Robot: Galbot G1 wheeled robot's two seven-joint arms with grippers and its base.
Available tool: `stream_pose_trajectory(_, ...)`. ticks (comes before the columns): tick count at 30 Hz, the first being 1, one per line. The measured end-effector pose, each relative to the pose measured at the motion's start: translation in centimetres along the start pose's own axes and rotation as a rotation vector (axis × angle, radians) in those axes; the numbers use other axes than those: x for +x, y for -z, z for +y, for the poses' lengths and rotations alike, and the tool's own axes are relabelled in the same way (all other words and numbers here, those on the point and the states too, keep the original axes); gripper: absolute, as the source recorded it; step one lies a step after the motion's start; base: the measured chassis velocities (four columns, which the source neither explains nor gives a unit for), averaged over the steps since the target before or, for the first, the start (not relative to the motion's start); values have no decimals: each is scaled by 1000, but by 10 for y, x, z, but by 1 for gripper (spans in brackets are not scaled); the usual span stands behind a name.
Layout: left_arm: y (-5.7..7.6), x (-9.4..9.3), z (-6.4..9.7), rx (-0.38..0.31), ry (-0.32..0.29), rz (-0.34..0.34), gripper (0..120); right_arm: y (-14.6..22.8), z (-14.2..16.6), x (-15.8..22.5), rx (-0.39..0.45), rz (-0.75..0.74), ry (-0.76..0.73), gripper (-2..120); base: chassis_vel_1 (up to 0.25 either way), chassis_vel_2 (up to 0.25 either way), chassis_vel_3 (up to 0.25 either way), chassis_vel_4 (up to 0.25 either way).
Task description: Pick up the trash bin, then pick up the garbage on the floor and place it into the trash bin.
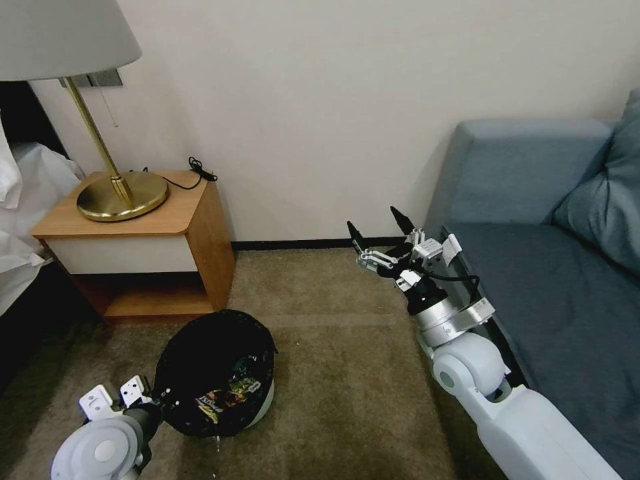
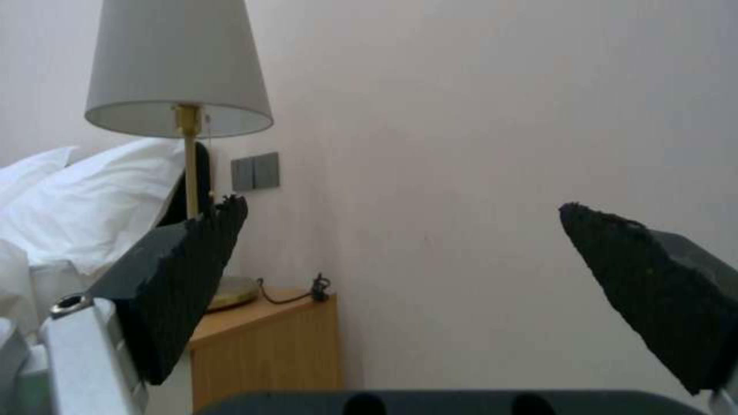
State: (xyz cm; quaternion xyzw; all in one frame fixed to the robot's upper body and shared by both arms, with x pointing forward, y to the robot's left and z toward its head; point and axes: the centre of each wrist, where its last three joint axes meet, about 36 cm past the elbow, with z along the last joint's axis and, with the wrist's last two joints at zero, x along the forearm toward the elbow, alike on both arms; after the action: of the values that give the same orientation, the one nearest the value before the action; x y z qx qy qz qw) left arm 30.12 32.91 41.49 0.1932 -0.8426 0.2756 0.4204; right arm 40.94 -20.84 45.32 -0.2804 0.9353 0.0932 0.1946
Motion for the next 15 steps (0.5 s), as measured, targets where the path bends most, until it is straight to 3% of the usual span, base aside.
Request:
stream_pose_trajectory(4, 0, -2, 1, 7, -2, 5, 25, -1, 1, 2, 1, 4, 1, 100, 0, 0, 0, 0)
stream_pose_trajectory(6, 1, -4, 2, 8, 1, 6, 36, -3, 2, 5, 2, 11, 3, 100, 0, 0, 0, 0)
stream_pose_trajectory(9, 1, -5, 3, 4, 1, 2, 41, -5, 3, 7, 3, 15, 5, 100, 0, 0, 0, 0)
stream_pose_trajectory(12, 2, -5, 3, -17, -39, -27, 58, -10, 4, 14, 5, 28, 7, 100, 0, 0, 0, 0)
stream_pose_trajectory(13, 2, -5, 3, -17, -39, -27, 58, -10, 4, 14, 5, 28, 7, 100, 0, 0, 0, 0)
stream_pose_trajectory(15, 3, -1, -1, -48, -89, -80, 69, -12, 6, 18, 3, 36, 11, 100, 0, 0, 0, 0)
